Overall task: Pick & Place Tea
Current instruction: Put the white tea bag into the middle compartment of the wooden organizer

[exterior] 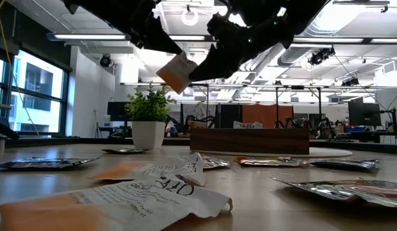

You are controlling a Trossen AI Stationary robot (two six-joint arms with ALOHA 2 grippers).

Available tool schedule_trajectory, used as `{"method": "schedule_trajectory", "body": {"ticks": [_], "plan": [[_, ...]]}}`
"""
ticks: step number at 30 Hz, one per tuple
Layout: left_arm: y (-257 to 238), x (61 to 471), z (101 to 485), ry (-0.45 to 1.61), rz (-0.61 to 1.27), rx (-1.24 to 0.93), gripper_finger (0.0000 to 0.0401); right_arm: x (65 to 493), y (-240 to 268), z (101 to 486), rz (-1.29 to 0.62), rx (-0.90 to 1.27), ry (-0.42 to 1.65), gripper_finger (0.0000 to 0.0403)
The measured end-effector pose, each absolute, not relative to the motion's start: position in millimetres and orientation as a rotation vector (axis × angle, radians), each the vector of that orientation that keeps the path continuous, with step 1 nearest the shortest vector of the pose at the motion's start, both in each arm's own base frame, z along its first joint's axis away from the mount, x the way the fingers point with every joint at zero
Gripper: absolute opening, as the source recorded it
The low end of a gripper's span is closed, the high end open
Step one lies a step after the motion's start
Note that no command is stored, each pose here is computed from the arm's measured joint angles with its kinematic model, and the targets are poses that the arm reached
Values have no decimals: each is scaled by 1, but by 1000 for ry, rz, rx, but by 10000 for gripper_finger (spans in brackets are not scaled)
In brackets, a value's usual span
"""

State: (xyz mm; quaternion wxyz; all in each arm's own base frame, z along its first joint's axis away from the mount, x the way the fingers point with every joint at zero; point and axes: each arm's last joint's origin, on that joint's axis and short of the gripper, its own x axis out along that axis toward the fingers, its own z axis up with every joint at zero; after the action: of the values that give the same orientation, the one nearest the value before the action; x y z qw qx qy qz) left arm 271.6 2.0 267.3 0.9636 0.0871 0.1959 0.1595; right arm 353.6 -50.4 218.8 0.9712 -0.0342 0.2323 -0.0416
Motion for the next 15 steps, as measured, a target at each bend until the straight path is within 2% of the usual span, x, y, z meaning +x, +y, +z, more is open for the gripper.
{"method": "schedule_trajectory", "body": {"ticks": [4,12,15], "plan": [[3,271,267,408,352,186,7,354,-50,219,-85,-69,467,102],[2,270,264,432,330,186,7,354,-50,220,-84,-70,463,16],[2,269,261,468,327,193,7,354,-50,220,-86,-62,463,7]]}}
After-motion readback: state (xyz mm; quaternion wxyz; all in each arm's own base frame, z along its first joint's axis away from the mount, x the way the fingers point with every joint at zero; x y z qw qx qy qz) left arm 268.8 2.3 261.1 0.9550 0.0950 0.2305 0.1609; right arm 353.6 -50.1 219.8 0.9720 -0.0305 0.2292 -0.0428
